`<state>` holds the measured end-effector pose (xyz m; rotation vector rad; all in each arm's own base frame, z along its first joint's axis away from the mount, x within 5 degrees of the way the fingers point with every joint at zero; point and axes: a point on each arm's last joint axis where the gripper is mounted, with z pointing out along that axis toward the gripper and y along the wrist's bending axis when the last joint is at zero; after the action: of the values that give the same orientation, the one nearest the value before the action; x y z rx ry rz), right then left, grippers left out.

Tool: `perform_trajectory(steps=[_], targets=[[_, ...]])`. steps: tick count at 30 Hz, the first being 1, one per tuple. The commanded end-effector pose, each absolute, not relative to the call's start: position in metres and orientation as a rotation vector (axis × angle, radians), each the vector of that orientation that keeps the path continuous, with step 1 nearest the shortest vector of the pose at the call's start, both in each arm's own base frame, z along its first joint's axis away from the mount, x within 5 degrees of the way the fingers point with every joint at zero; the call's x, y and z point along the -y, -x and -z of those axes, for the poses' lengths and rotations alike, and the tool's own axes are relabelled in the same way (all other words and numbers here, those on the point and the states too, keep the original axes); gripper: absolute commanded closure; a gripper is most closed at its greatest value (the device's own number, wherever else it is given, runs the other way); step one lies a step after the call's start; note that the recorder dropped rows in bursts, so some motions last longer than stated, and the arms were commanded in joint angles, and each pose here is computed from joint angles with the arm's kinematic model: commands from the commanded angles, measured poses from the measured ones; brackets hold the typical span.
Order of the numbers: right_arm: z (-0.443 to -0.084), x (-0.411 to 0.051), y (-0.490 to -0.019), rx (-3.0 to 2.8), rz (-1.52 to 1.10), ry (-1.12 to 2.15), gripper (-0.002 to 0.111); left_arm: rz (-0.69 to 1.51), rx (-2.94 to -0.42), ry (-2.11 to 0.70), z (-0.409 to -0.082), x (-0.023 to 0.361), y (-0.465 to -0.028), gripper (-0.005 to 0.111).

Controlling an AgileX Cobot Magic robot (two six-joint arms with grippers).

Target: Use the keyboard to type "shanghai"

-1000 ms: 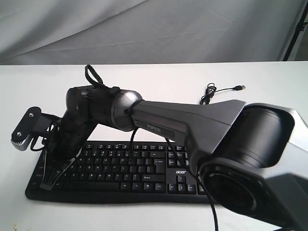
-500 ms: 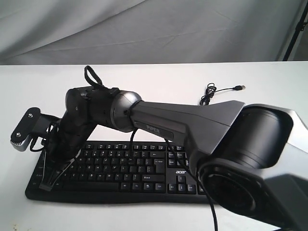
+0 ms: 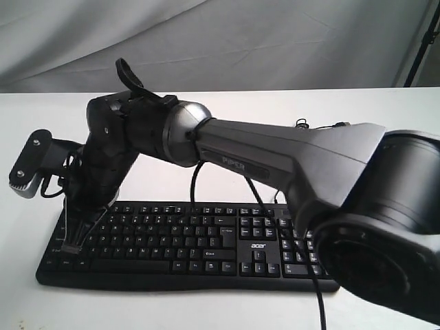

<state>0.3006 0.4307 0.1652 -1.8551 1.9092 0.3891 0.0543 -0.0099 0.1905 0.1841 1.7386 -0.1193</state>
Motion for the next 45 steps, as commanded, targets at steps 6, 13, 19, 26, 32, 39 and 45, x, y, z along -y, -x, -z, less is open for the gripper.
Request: perform_trajectory(steps=[6, 13, 19, 26, 32, 39, 45], targets=[[-0.167, -0.38, -0.291, -1.973, -0.339, 1.772, 0.108, 0.124, -1.735, -0.185, -0.19, 0.01, -0.054, 0.107], [-0.156, -0.347, -0.279, -2.027, -0.384, 1.713, 0.108, 0.124, -1.735, -0.185, -0.19, 0.01, -0.054, 0.107], [-0.154, -0.346, -0.276, -2.057, -0.427, 1.711, 0.108, 0.124, -1.735, -0.185, -0.19, 0.01, -0.054, 0.107], [-0.15, -0.345, -0.273, -2.067, -0.445, 1.714, 0.108, 0.124, -1.735, -0.185, -0.19, 0.01, -0.054, 0.107], [-0.147, -0.344, -0.272, -2.052, -0.458, 1.703, 0.108, 0.124, -1.735, -0.185, -0.19, 0.01, -0.054, 0.107], [-0.136, -0.345, -0.274, -2.059, -0.446, 1.701, 0.108, 0.124, -1.735, -0.185, -0.19, 0.01, -0.054, 0.107], [-0.134, -0.345, -0.274, -2.057, -0.444, 1.707, 0.108, 0.124, -1.735, -0.185, -0.19, 0.01, -0.054, 0.107]])
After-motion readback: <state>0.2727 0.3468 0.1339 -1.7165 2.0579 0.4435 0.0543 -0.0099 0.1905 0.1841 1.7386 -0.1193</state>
